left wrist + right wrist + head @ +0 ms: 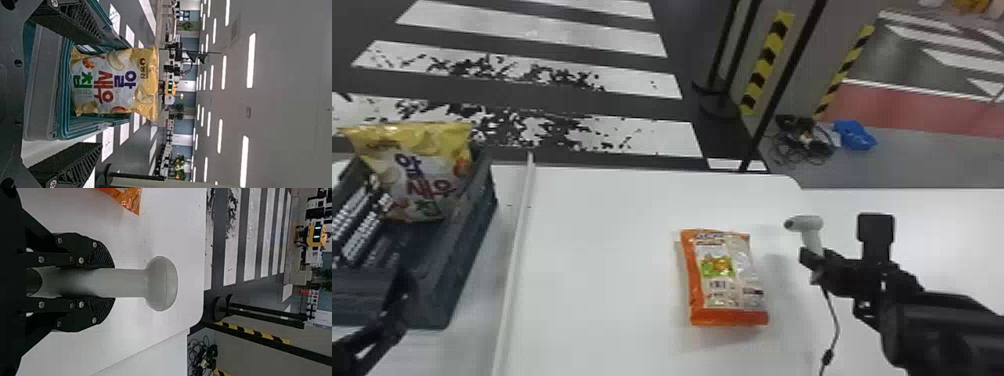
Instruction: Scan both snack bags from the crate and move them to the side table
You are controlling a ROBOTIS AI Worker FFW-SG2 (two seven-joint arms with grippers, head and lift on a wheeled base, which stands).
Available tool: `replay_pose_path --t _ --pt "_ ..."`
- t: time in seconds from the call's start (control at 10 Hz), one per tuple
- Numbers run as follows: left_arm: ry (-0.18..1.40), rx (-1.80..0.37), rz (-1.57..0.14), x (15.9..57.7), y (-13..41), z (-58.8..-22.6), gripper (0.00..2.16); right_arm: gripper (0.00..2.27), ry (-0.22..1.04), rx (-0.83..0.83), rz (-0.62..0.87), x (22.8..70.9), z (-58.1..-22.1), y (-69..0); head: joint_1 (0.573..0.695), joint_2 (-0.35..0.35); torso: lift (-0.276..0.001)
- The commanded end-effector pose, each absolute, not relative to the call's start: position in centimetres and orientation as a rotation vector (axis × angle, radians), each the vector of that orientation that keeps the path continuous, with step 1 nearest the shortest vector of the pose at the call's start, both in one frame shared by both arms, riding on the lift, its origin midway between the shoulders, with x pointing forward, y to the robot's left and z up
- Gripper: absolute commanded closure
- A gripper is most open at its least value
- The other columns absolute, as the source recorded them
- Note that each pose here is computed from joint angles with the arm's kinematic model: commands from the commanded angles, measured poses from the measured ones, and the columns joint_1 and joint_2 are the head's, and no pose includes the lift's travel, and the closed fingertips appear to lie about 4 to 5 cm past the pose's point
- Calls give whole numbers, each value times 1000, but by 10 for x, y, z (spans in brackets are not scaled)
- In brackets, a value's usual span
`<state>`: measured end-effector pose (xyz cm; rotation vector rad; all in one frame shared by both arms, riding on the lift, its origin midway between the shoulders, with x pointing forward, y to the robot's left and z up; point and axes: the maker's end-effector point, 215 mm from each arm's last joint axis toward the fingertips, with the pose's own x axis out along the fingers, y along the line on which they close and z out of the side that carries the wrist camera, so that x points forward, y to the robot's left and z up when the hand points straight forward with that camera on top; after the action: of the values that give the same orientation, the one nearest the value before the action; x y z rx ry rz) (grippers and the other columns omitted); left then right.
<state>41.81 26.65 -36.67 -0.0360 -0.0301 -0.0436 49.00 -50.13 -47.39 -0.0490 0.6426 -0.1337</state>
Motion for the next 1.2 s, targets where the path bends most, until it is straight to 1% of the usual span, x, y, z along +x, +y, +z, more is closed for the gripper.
replay_pose_path --t 0.0,0.2,0.6,1.0,1.1 --pt "-31 -36 -43 419 267 -367 66 2229 651 -56 -143 491 -484 -509 695 -281 -99" --pt "-30 -36 -42 419 267 -367 66 2229 664 -51 -143 489 -499 -510 695 -290 -99" --pt "-29 -38 -50 422 262 -369 66 2229 676 -54 -136 481 -509 -505 695 -295 -99" --pt "-41 -36 -56 420 262 -361 66 2226 686 -69 -123 477 -519 -500 695 -292 -99" --pt "-37 -35 -54 420 262 -363 66 2148 689 -70 -123 476 -520 -501 695 -292 -99"
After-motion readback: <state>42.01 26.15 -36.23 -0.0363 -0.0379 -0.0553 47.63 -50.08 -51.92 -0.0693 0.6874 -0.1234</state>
